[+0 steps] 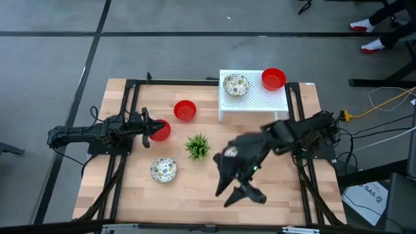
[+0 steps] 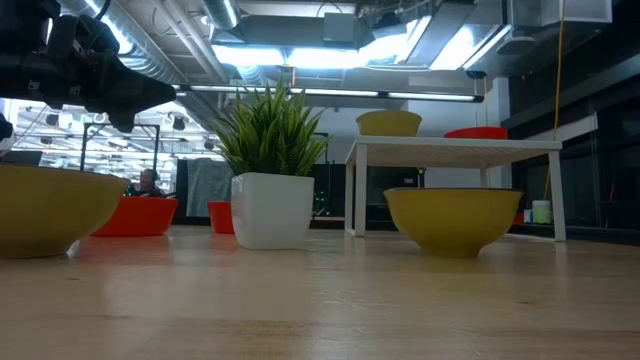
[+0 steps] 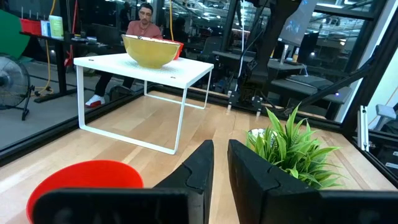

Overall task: Pick & Place Mini bowls
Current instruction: Stack the right white bowl on the white bowl on the shelf

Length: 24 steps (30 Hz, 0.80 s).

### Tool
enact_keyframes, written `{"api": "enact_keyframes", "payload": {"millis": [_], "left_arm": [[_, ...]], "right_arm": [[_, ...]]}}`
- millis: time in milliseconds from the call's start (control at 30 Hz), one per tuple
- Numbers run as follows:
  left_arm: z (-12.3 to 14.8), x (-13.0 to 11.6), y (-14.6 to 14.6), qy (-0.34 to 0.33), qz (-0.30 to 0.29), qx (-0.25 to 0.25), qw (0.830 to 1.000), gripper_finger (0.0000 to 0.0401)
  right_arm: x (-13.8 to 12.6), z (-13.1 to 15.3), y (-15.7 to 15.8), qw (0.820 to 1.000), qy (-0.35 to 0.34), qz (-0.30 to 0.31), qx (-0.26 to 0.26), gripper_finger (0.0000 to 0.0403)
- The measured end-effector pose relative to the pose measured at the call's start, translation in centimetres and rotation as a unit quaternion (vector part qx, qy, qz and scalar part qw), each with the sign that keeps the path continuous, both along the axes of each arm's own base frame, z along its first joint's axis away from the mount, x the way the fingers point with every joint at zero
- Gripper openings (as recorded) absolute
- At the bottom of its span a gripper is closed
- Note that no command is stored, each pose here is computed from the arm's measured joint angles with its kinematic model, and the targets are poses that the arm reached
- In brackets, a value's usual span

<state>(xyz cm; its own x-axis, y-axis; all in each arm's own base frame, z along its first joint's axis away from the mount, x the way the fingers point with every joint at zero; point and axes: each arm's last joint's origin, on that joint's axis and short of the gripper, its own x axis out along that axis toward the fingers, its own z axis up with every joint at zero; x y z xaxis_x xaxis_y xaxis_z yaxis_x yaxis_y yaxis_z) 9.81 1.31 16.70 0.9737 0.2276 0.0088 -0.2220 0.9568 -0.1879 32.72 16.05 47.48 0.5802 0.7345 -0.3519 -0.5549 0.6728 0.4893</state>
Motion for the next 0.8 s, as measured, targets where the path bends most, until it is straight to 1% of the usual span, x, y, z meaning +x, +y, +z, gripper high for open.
{"api": "enact_keyframes", "payload": {"millis": [167,267,400,533,600,800], "left_arm": [[0.0,0.0,0.0,0.000,0.000,0.000,1.000,0.0045],[0.0,0.0,0.0,0.000,0.000,0.000,1.000,0.0044],[0.0,0.0,0.0,0.000,0.000,0.000,1.000,0.0041],[0.0,0.0,0.0,0.000,0.000,0.000,1.000,0.0041],[0.0,0.0,0.0,0.000,0.000,0.000,1.000,0.0042],[0.0,0.0,0.0,0.000,0.000,0.000,1.000,0.0044]], "right_arm": [[-0.2,-2.5,1.7,0.996,0.069,0.026,-0.051,0.0200],[-0.3,-4.2,2.5,0.988,0.130,0.028,-0.085,0.0200],[-0.7,-6.7,3.0,0.964,0.212,-0.012,-0.162,0.0200],[-0.5,-9.0,3.2,0.933,0.264,-0.049,-0.239,0.0200],[0.0,-10.1,3.4,0.921,0.282,-0.069,-0.259,0.0200],[2.0,-13.2,4.2,0.894,0.314,-0.130,-0.291,0.0200]]}}
